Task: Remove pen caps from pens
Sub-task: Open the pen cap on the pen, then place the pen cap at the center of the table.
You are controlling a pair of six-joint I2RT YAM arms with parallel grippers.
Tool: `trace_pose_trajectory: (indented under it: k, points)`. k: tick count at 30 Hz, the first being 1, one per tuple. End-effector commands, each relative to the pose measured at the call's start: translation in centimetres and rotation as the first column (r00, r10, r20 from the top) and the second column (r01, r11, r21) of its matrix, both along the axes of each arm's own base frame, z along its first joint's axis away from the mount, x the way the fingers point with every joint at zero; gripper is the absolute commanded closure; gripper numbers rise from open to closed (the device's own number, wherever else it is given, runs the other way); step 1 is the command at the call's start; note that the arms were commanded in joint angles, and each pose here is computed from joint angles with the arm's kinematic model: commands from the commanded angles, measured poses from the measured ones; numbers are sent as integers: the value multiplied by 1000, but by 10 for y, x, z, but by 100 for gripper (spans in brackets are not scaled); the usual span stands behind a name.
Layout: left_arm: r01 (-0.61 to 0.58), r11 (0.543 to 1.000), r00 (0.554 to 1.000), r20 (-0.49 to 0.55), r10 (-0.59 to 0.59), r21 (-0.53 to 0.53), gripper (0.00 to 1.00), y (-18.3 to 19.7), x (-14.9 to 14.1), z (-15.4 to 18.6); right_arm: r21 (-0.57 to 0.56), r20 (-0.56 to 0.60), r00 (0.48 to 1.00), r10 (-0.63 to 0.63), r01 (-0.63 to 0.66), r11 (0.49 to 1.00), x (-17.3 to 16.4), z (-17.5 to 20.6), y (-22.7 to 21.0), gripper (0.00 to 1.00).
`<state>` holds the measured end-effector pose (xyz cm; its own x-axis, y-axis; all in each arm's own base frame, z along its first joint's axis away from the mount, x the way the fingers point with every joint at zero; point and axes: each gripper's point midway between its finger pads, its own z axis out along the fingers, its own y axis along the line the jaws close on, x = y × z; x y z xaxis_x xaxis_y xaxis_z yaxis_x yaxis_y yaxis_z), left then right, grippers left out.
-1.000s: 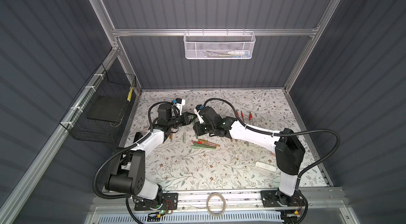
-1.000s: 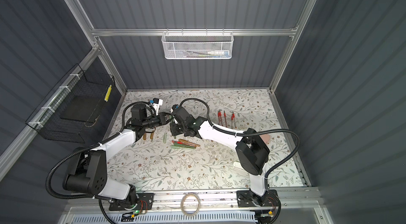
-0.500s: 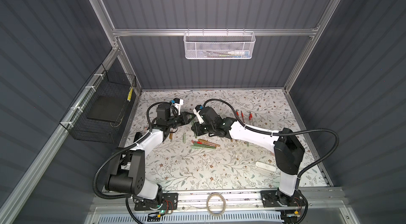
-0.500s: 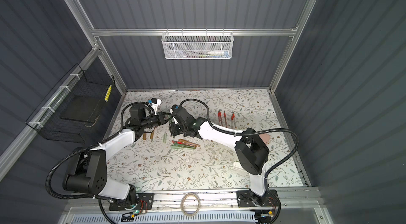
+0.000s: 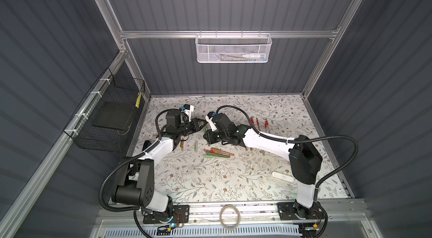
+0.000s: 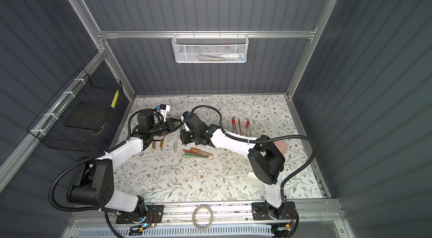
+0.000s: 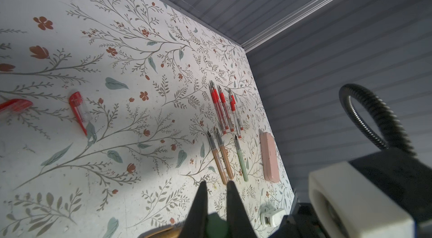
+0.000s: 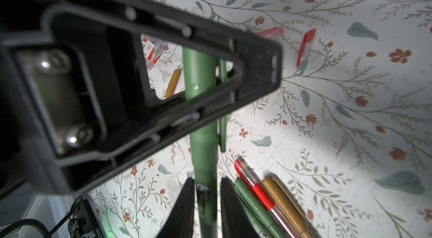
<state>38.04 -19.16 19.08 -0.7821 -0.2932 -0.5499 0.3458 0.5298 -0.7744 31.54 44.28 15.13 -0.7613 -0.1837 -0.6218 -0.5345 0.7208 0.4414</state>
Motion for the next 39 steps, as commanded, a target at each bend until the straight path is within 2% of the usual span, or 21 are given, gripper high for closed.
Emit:
trace_pose_trajectory:
  k: [1,6,12,18,24,26,29,33,39]
  points:
    - [-15,999,1000,4,15,-35,100,1,8,14,1,-15,1000,3,-3,1000,3,-3,2,79]
    - [-18,1000,1000,8,18,-24,100,2,8,9,11,8,1000,-15,15,1000,5,1,-4,100]
    - [-57,998,998,-25,57,-2,100,10,23,6,19,-27,999,-21,22,1000,-10,-10,-15,100]
    - [-94,993,990,-112,86,-66,100,22,74,25,-9,-59,998,-8,8,1000,-47,-35,-35,100]
    - [-198,979,980,-18,199,45,100,39,116,36,-31,-74,996,-46,44,999,-74,-51,-69,100]
    - [-215,975,976,-25,216,61,100,42,123,33,-29,-75,995,-69,67,997,-79,-54,-80,100]
    - [-212,975,974,-70,216,65,100,36,120,14,-67,-47,993,-109,106,992,-79,-52,-99,100]
    - [-152,979,980,-104,167,137,100,13,94,-22,-85,1,986,-169,169,982,-75,-42,-123,100]
    - [-111,979,973,-182,142,169,100,-4,64,-69,-127,-38,969,-245,239,963,-58,-46,-152,100]
